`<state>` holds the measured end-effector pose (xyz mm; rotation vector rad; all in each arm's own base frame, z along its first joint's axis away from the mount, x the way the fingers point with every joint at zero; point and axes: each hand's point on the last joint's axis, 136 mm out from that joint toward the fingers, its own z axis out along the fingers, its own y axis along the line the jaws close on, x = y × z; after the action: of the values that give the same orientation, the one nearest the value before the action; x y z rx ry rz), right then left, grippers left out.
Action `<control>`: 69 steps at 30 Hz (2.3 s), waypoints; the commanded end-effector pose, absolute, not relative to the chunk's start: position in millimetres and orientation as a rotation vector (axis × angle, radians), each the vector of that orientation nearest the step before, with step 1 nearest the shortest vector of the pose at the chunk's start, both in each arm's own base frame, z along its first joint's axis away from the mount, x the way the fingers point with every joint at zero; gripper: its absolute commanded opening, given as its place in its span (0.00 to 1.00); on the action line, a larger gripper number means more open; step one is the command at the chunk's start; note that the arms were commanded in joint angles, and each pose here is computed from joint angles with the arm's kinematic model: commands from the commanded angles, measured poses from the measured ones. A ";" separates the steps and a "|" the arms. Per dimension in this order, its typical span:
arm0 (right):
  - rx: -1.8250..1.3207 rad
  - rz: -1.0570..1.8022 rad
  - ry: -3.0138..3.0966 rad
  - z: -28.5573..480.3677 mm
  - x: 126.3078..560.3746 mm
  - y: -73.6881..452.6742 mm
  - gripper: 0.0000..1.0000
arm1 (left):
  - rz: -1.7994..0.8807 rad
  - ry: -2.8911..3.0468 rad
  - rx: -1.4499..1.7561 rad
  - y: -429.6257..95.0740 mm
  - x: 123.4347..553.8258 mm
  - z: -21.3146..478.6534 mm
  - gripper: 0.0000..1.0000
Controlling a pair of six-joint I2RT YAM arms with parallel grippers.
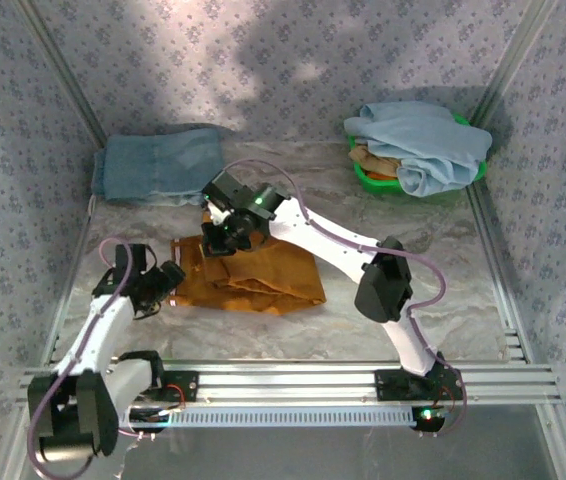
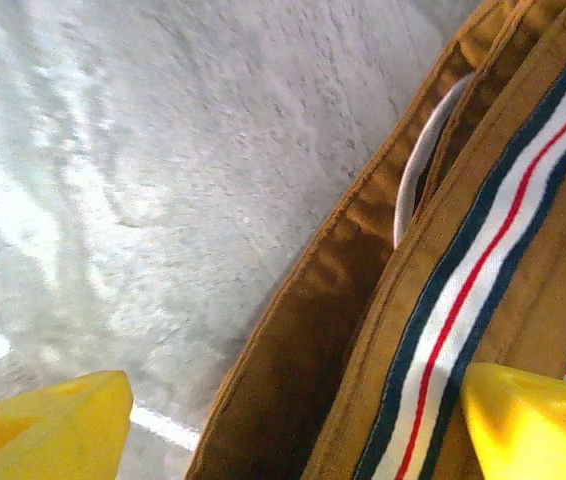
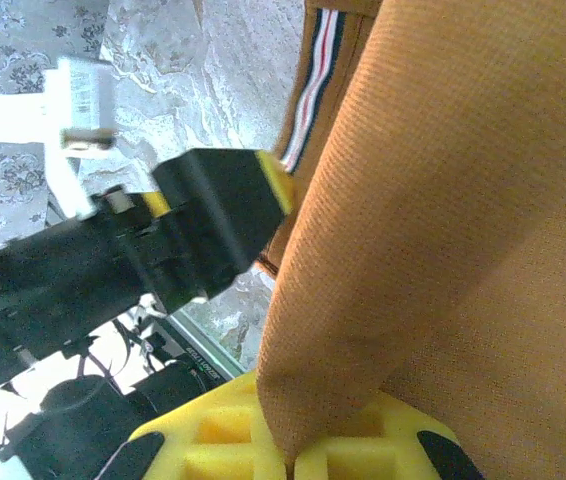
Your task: Fold and stack the trousers
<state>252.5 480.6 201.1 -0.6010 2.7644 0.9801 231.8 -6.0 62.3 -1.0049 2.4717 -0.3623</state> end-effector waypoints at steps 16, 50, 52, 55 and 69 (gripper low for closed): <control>-0.773 1.278 2.710 190.2 236.3 549.3 0.17 | -0.258 2.412 -1.122 17.0 219.9 99.2 0.83; -0.487 0.416 2.751 92.2 401.0 290.8 0.64 | -0.266 2.611 -0.730 -23.4 291.8 93.5 0.60; -0.504 0.423 2.783 77.4 411.1 296.1 0.60 | -0.258 2.616 -0.730 -23.1 292.9 90.9 0.46; -0.544 0.439 2.795 62.0 417.8 301.9 0.52 | -0.244 2.623 -0.725 -21.8 293.8 87.2 0.29; -0.294 0.538 2.798 60.0 430.1 260.6 0.00 | -0.111 2.543 -0.706 -7.3 320.5 95.9 0.00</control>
<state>420.1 287.6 54.1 -0.3987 2.8015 0.6123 309.6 -30.7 93.5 -0.6818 2.5917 -0.2733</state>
